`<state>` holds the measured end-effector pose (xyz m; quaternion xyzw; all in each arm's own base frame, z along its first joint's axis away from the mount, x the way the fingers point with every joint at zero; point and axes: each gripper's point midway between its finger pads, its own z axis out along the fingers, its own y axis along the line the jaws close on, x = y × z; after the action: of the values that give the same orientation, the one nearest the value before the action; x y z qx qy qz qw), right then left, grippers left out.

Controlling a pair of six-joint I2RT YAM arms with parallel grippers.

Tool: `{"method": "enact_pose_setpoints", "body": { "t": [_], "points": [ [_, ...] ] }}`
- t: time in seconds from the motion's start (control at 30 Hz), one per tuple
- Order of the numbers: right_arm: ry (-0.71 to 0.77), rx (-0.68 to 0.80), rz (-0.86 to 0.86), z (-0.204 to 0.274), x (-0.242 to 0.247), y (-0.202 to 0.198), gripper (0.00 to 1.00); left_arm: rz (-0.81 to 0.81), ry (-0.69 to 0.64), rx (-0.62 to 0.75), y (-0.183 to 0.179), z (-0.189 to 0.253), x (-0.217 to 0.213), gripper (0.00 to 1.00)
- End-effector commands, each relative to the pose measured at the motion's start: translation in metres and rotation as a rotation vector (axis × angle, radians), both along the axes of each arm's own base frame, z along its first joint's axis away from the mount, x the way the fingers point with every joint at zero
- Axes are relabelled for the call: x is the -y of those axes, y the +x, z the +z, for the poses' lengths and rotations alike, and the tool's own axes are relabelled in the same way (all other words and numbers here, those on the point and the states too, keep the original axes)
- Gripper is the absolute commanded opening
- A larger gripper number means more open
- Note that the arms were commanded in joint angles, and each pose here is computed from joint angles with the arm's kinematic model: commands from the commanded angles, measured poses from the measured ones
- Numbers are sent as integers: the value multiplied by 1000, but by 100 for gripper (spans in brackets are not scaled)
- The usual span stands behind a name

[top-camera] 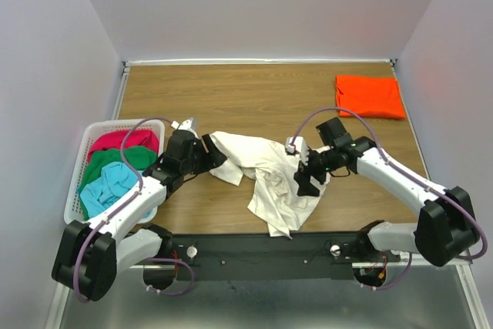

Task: Fold and stack the t-shirts
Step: Flatten the tshirt out

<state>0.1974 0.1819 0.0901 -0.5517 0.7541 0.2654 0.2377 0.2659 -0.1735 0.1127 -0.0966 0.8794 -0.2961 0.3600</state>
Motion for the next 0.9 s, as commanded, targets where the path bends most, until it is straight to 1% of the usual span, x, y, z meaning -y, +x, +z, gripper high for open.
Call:
{"method": "enact_pose_setpoints", "body": {
  "t": [0.0,0.07,0.1,0.2,0.3,0.33,0.43,0.5,0.53,0.63,0.67,0.73,0.77,0.87],
  "points": [
    [-33,39,-37,5,-18,18,95,158,-34,-21,9,-7,-11,69],
    [-34,34,-14,5,-30,15,95,166,-36,-8,13,-5,-11,68],
    [-28,26,-22,6,-37,18,95,183,-11,2,16,-6,-15,68],
    [-23,0,-25,4,-49,16,95,190,-1,-35,15,-19,-16,66],
    [-19,-18,-84,5,-56,21,95,187,13,-81,11,-37,-16,65],
    [-19,-23,-87,5,-58,21,95,195,17,-94,9,-43,-17,59],
    [-17,-35,-106,6,-59,19,95,216,28,-96,8,-47,-22,58],
    [-31,-45,-128,1,-58,19,92,228,37,-94,9,-47,-24,57],
    [-40,-48,-138,-1,-56,19,91,245,47,-93,10,-48,-27,53],
    [-96,-20,-192,-16,-45,25,91,265,60,-107,12,-53,-30,53],
    [-124,-5,-209,-21,-39,27,88,269,65,-112,12,-55,-30,53],
    [-134,3,-220,-22,-36,29,85,271,69,-113,15,-56,-29,53],
    [-131,2,-219,-22,-36,27,81,274,72,-109,17,-56,-30,53],
    [-135,12,-225,-21,-34,29,73,282,92,-107,22,-58,-31,52]
  ]
}}
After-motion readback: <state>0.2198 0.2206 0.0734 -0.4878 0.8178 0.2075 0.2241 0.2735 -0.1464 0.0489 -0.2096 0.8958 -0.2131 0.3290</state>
